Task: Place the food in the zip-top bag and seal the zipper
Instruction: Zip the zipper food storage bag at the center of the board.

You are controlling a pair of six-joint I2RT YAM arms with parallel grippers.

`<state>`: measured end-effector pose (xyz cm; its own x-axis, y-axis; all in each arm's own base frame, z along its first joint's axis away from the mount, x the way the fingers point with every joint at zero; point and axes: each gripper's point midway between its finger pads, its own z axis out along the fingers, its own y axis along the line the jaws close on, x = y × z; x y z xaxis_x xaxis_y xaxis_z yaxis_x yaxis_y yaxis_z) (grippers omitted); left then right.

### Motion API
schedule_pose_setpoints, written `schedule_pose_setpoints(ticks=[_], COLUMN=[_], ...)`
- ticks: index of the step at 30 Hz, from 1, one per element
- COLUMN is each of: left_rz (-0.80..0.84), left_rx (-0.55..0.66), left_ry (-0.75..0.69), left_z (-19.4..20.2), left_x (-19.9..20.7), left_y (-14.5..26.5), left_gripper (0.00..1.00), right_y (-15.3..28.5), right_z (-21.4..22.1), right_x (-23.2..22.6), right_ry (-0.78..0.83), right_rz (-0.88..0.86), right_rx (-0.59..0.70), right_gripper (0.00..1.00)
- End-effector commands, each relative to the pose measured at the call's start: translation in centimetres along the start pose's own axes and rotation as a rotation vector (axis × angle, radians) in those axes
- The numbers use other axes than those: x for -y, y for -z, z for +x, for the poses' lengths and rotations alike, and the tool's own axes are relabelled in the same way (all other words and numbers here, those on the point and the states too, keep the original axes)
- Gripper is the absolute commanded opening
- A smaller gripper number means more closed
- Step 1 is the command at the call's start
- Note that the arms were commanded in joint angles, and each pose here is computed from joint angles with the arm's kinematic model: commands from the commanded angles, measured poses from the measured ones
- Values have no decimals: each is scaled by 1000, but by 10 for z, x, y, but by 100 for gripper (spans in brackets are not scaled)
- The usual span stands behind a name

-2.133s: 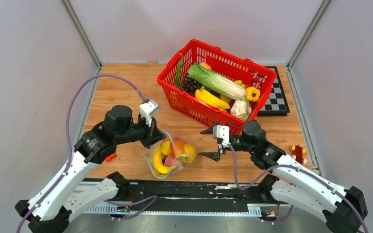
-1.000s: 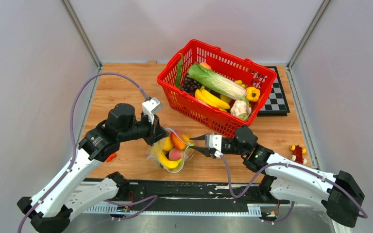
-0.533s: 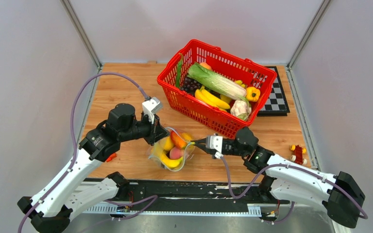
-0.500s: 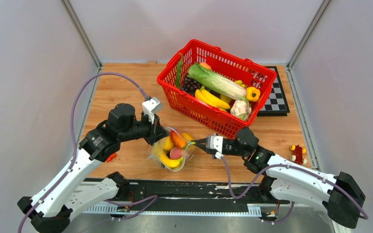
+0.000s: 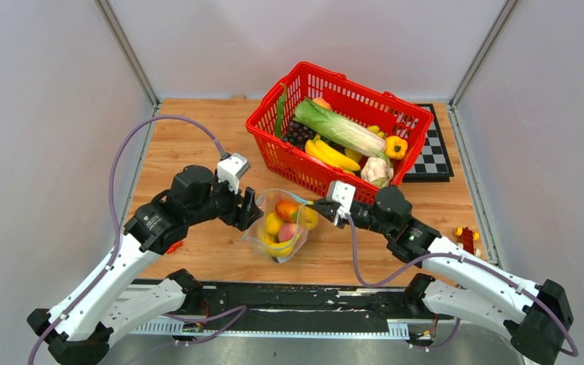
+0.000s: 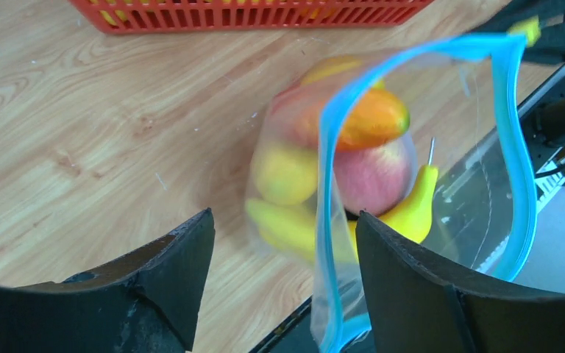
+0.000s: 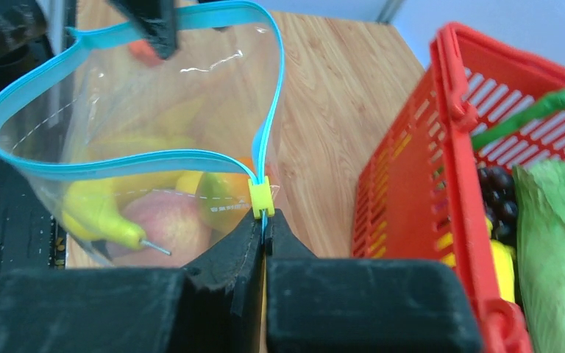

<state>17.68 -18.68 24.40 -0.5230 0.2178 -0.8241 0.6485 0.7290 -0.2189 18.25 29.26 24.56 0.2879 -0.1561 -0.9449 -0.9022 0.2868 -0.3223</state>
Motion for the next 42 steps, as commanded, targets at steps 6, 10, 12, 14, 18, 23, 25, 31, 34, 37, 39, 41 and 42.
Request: schedule_pose_setpoints(ticks=[6, 10, 12, 14, 18, 23, 25, 31, 34, 37, 39, 41, 42], left_rz=[100, 136, 136, 141, 174, 197, 211, 145, 126, 68, 28, -1, -16], left_rx=[169, 187, 169, 161, 160, 185, 166, 104, 68, 31, 20, 16, 16], left_ry=[-122, -169, -177, -181, -197, -255, -276, -338, -365, -397, -404, -407, -408], left_z=[-20, -16, -11, -7, -1, -1, 4, 24, 30, 35, 34, 34, 33], left_x=[19, 24, 23, 22, 28, 45, 51, 47, 47, 43, 39, 36, 33], left_y=[32, 37, 34, 29, 23, 24, 20, 15, 9, -1, -5, -7, -7], left_gripper=[99, 100, 100, 99, 96, 96, 95, 95, 93, 90, 84, 77, 75], right_y=[4, 4, 4, 2, 1, 1, 1, 2, 1, 1, 1, 1, 1], right_z=[11, 20, 21, 20, 18, 14, 13, 14, 13, 12, 12, 12, 12], right_x=[44, 56, 56, 57, 58, 57, 57, 58, 57, 57, 57, 57, 57], right_ry=[-283, -353, -369, -382, -393, -396, -398, -397, -401, -400, -399, -400, -400], right_rz=[111, 143, 134, 133, 130, 123, 119, 126, 121, 118, 119, 116, 116], right_rx=[-92, -126, -126, -119, -114, -101, -99, -103, -98, -100, -100, -100, -99], right_gripper=[0, 0, 0, 0, 0, 0, 0, 0, 0, 0, 0, 0, 0])
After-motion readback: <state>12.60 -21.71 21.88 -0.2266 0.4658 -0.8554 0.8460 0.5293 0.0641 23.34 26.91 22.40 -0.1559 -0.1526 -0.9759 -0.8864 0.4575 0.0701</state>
